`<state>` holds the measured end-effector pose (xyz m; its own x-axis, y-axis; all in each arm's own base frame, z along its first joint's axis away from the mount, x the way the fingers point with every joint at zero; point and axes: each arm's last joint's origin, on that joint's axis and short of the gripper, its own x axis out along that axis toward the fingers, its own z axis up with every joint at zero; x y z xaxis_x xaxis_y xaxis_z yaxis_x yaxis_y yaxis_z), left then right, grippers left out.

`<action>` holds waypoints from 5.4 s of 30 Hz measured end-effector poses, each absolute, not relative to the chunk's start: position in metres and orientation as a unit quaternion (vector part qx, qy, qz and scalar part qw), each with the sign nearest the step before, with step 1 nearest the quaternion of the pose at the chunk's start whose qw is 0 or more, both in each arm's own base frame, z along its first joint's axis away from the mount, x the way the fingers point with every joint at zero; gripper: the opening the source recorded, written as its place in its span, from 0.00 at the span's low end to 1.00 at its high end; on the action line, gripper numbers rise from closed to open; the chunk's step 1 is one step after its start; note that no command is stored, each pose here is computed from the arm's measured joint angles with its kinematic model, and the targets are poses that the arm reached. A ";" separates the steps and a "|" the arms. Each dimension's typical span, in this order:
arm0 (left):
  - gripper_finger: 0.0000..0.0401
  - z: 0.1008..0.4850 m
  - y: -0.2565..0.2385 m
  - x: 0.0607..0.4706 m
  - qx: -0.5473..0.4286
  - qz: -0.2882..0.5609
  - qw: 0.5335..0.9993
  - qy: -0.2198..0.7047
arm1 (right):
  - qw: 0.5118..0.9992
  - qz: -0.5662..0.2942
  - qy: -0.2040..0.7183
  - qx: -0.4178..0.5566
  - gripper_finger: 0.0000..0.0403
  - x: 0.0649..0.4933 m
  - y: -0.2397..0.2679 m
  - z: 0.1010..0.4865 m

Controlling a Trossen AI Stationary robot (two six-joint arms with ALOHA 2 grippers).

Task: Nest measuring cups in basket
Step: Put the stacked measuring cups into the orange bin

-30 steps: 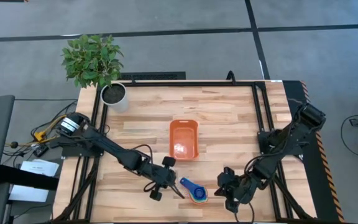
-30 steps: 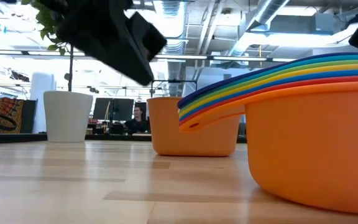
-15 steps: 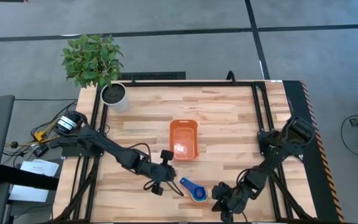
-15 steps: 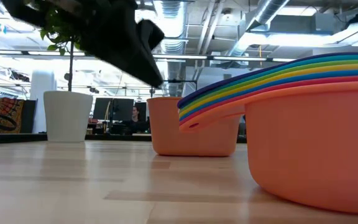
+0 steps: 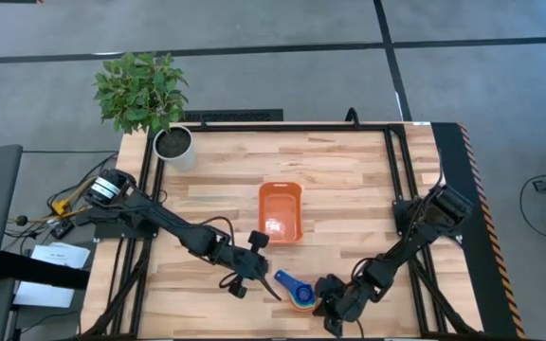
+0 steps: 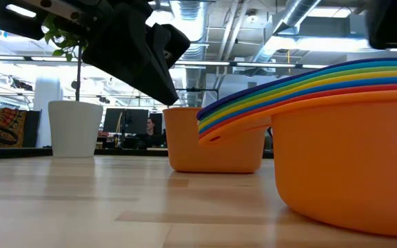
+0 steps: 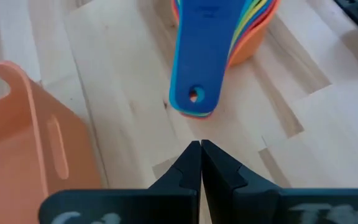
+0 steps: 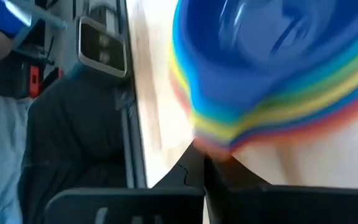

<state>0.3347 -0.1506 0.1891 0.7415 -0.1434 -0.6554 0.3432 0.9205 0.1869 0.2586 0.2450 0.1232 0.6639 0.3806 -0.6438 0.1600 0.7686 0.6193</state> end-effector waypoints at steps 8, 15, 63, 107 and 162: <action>0.00 0.189 -0.151 0.335 0.146 -0.144 0.921 0.333 | 0.858 0.046 0.398 0.322 0.02 0.264 0.237 0.122; 0.00 0.190 -0.151 0.335 0.143 -0.143 0.922 0.331 | 0.860 0.026 0.407 0.307 0.02 0.263 0.233 0.119; 0.00 0.163 -0.162 0.346 0.095 -0.235 0.908 0.332 | 0.836 -0.149 0.322 0.418 0.04 0.205 0.231 0.176; 0.00 0.166 -0.158 0.380 0.072 -0.257 0.934 0.237 | 0.871 -0.189 0.319 0.322 0.04 0.271 0.190 0.133; 0.00 0.173 -0.160 0.365 0.099 -0.252 0.917 0.292 | 0.883 -0.159 0.287 0.335 0.09 0.269 0.200 0.146</action>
<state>0.3646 -0.1600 0.1729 0.7024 -0.4036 -0.5863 0.5193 0.8539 0.0342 0.2687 0.1996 0.1457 0.7844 -0.0881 -0.6140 0.4730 0.7253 0.5002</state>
